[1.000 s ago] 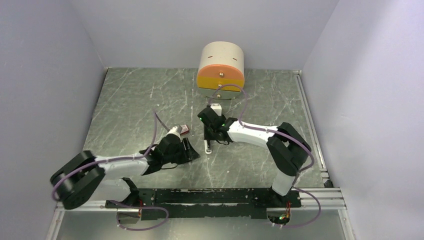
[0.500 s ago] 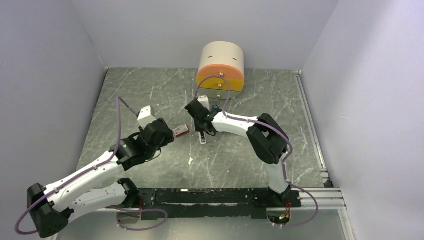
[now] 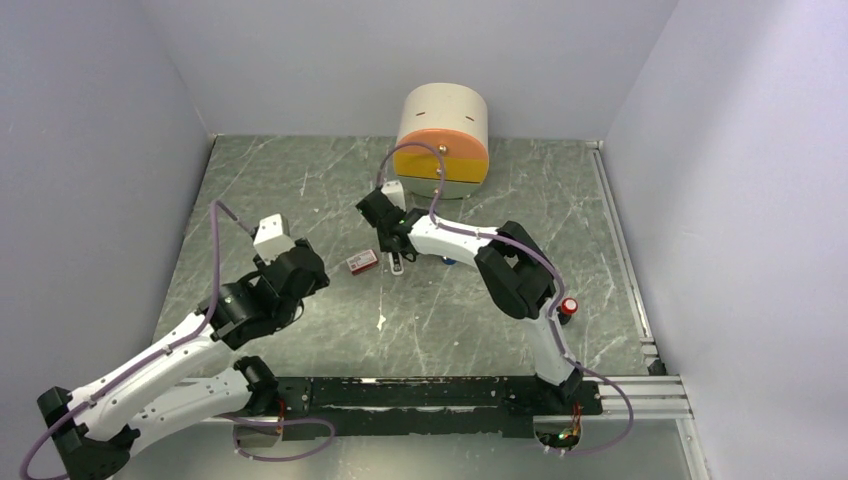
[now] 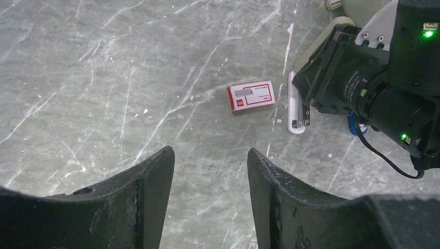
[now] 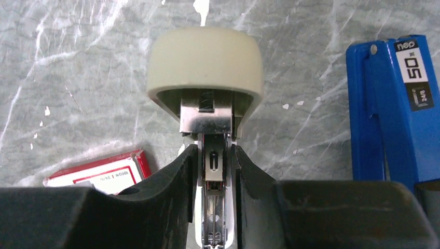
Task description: Load the staples into the stapler
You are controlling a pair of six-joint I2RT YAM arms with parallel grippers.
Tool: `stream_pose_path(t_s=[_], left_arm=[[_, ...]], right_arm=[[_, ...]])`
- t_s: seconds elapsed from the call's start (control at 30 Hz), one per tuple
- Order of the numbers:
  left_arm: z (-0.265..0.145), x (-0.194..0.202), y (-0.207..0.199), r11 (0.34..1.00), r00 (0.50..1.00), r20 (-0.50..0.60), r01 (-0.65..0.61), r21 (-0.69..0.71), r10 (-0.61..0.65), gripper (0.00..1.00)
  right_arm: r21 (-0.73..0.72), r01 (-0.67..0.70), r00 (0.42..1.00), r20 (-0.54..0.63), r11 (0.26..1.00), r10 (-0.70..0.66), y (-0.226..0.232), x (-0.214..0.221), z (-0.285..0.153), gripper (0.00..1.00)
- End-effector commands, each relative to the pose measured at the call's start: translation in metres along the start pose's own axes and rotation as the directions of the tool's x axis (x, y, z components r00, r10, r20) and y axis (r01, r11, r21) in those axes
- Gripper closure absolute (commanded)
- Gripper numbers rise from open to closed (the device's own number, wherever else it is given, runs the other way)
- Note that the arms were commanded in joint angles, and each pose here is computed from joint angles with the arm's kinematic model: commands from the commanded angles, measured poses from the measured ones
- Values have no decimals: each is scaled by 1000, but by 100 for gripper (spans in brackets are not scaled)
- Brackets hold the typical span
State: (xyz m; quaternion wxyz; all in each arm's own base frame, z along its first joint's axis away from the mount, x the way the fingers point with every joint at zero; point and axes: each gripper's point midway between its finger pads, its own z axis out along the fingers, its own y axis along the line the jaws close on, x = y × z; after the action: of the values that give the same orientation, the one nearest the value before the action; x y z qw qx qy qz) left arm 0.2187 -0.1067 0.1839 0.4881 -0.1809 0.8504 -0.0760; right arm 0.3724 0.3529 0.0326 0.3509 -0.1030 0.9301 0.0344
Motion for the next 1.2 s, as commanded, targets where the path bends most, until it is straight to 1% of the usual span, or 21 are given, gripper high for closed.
stream_pose_path(t_s=[0.0,0.1,0.3,0.37,0.57,0.63,0.7,0.8,0.87,0.97,1.0,1.07,1.17], left_arm=[[-1,-1,12,999,1000,21,-23,-34,24,41],[-2,-1,13,999,999,19,-25,-33,26,41],[-1,2,12,999,1000,12,-27,-23,28,39],[0,3,13,999,1000,10,-25,-24,25,38],[1,6,7,1000,1000,1,-16,8,16,37],[2,7,3,1000,1000,-2,-10,25,10,37],[2,9,-1,999,1000,-5,-7,41,7,40],[3,9,-8,998,1000,-9,9,68,-8,41],[3,11,-12,996,1000,-17,16,89,-15,41],[4,14,-20,992,1000,-28,17,123,-14,37],[4,14,-23,991,999,-31,15,134,-11,35],[4,15,-31,987,999,-39,8,162,-2,29],[7,19,-39,982,998,-56,-4,188,15,22]], right_arm=[[54,19,1000,1,998,-19,-6,0,9,69],[47,17,1000,-1,999,-16,-5,-1,7,64],[10,11,1000,-1,1000,-11,2,-11,-5,45],[-7,6,1000,3,1000,-6,3,-16,-12,40],[-66,-15,998,56,998,18,-5,-33,-57,33],[-69,-29,996,83,997,35,-18,-37,-74,32],[-52,-50,993,109,997,56,-38,-38,-89,32],[68,-84,987,144,994,73,-91,-37,-99,29],[104,-97,988,130,990,83,-121,-31,-98,28],[129,-79,993,94,988,67,-151,-19,-93,25],[121,-56,995,83,991,46,-153,-16,-91,24],[68,3,998,56,998,-7,-147,-9,-86,21],[-22,65,998,15,998,-65,-133,2,-76,20]])
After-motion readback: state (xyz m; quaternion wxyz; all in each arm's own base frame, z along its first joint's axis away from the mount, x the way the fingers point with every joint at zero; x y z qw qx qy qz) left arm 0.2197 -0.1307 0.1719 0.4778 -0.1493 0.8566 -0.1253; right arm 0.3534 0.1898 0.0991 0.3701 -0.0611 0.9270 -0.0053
